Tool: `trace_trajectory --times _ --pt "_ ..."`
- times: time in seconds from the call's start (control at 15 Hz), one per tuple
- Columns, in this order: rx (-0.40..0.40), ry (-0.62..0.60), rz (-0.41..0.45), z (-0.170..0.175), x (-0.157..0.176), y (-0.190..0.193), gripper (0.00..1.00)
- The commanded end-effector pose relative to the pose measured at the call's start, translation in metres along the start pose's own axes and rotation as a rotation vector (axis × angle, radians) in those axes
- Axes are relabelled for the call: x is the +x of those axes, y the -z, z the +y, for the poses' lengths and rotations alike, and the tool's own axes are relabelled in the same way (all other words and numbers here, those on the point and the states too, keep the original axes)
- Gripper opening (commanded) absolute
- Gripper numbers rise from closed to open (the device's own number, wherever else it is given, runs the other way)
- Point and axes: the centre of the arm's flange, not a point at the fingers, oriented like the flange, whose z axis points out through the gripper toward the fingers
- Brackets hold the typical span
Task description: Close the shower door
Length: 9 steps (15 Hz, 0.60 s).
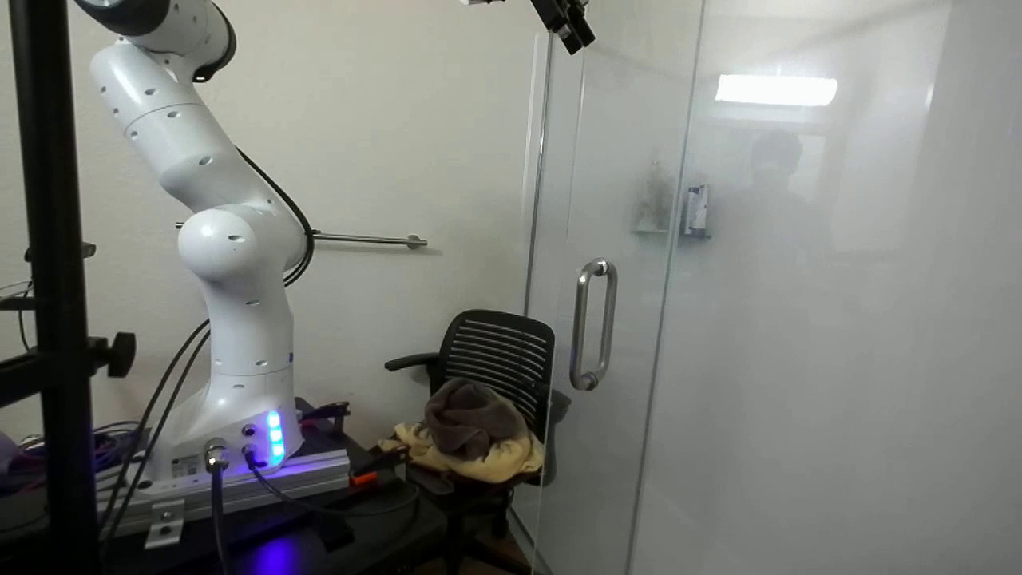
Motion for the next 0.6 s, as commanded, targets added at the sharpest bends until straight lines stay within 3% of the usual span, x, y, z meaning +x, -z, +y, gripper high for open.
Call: trace_trajectory --times 0.0,0.27,0.53 --pt "0.009 -0.067 0.019 -0.021 0.003 -0.004 1.0" --pt "0.019 -0.194 0.103 -0.035 -0.001 -0.014 1.0" --pt "-0.016 -0.312 0.084 -0.052 -0.014 -0.025 1.0"
